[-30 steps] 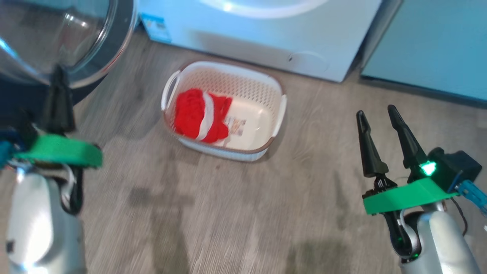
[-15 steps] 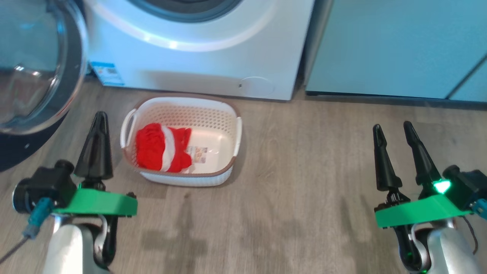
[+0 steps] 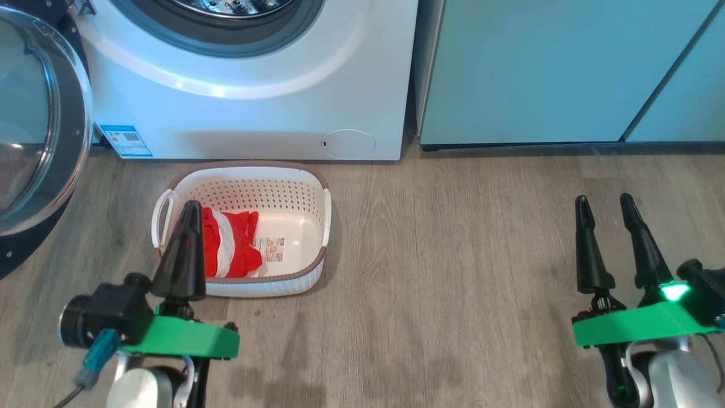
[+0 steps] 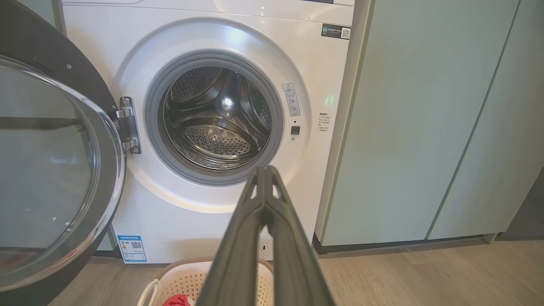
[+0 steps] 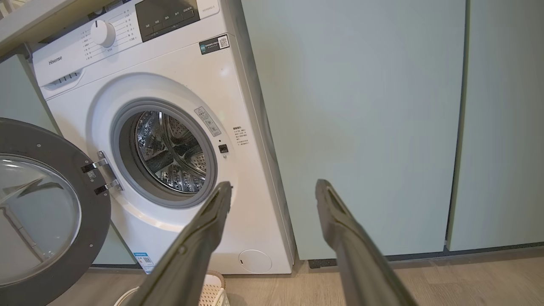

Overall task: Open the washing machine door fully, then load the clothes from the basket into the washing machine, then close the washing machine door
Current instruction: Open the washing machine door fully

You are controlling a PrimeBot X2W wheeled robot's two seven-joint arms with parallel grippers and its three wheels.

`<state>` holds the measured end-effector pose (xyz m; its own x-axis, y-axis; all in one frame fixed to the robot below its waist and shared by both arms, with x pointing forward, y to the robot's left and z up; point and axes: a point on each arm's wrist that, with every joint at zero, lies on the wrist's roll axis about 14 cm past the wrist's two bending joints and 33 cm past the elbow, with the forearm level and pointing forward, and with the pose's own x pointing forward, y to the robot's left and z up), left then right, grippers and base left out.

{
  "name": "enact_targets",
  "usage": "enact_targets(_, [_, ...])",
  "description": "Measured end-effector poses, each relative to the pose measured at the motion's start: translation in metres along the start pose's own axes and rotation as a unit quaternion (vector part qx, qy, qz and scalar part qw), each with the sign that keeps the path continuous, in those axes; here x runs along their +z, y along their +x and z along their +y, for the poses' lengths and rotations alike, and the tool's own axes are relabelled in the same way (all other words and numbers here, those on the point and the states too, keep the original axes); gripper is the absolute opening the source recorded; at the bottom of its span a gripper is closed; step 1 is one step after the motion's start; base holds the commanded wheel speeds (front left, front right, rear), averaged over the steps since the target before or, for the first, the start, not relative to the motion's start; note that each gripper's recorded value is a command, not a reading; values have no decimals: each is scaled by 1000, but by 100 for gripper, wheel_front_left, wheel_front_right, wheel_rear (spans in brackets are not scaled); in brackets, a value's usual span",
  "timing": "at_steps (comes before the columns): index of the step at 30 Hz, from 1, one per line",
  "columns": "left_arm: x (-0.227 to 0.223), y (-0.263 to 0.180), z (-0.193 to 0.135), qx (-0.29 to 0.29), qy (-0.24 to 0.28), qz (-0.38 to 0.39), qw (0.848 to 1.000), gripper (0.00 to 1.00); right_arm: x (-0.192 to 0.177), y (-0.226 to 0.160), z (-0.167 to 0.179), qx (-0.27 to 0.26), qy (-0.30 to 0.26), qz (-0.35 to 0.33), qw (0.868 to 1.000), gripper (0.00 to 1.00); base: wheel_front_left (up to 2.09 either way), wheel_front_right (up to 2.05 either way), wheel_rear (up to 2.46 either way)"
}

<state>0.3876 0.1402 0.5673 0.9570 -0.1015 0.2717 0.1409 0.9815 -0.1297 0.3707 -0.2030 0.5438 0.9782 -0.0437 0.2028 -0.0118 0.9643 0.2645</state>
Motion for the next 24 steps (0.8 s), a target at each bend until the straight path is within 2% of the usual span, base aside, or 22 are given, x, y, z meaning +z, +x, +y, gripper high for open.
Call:
enact_targets(4, [-5, -5, -1, 3, -4, 9, 1000, 0, 1, -1, -5, -7, -1, -1, 1000, 100, 0, 0, 0])
enact_targets(5, [-5, -6, 0, 6, -3, 10, 1000, 36, 1, -1, -5, -7, -1, -1, 1000, 100, 0, 0, 0])
enact_targets(6, [-5, -7, 0, 8, -3, 10, 1000, 80, 1, -1, -5, -7, -1, -1, 1000, 100, 0, 0, 0])
enact_targets(7, [-5, -7, 1, 8, -3, 10, 1000, 100, 0, -1, -4, -7, -1, -1, 1000, 100, 0, 0, 0])
enact_targets(24, [-24, -14, 2, 17, -6, 42, 999, 100, -2, 1, -1, -1, 1, 2, 1000, 100, 0, 0, 0])
